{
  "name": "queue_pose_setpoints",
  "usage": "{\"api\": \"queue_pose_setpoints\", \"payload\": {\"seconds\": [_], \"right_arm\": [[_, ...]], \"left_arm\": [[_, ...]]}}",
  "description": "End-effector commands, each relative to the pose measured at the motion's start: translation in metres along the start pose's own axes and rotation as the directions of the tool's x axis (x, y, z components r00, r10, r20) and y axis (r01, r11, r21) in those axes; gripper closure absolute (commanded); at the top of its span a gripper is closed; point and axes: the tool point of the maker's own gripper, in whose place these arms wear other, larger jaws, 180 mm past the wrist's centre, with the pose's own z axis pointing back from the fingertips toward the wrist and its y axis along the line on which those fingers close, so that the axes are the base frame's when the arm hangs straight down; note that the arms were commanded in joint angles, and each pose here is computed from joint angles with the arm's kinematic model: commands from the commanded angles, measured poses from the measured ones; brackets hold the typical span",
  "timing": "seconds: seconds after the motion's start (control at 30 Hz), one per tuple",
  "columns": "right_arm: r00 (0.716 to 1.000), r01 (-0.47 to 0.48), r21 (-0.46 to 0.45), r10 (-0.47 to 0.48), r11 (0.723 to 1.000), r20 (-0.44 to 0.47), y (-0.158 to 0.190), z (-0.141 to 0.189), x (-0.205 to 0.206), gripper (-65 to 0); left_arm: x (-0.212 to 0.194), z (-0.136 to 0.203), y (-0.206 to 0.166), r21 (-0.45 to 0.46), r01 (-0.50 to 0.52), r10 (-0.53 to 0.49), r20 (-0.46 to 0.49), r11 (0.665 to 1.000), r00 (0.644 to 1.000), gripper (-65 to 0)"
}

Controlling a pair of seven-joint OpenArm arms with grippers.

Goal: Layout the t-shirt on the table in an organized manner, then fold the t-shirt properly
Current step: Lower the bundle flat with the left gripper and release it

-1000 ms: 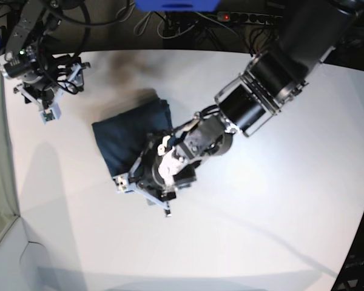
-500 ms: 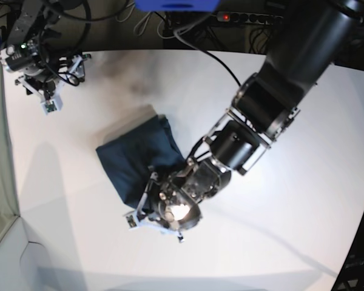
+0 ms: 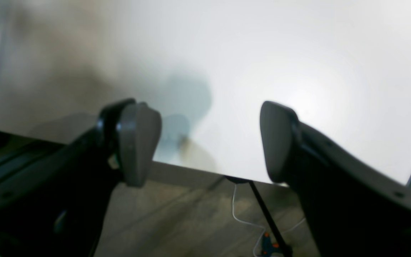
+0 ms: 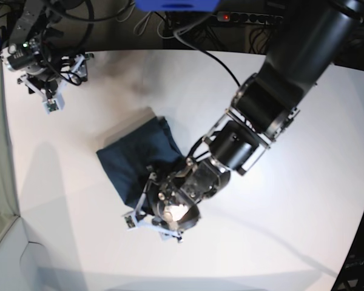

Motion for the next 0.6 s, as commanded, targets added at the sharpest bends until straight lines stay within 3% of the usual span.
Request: {"api": "queue_pose_setpoints", "payload": {"seconds": [0.0,0.23,0.57], "right_arm": [[1.0,-0.006,-0.016,0.006,1.0,0.031,-0.004,0.005,0.008,-47.0],[1.0,-0.006,-0.013,0.006,1.0,0.017,-0.003,0.005,0.002,-47.0],[1.0,-0.006,-0.014,0.006,1.0,0.02,-0.003,0.005,0.003,-47.0]], "left_arm": [[0.03,0.016,0.023,0.05,-0.015,0.011,0.08,0.999,0.997,-49.9],[0.056,0.04,0.046,0.087,-0.101,0.083,0.196,0.991,0.977,-49.8],[0.058,0.042,0.046,0.09,-0.095,0.075,0.204,0.991,0.976,-49.9]]}}
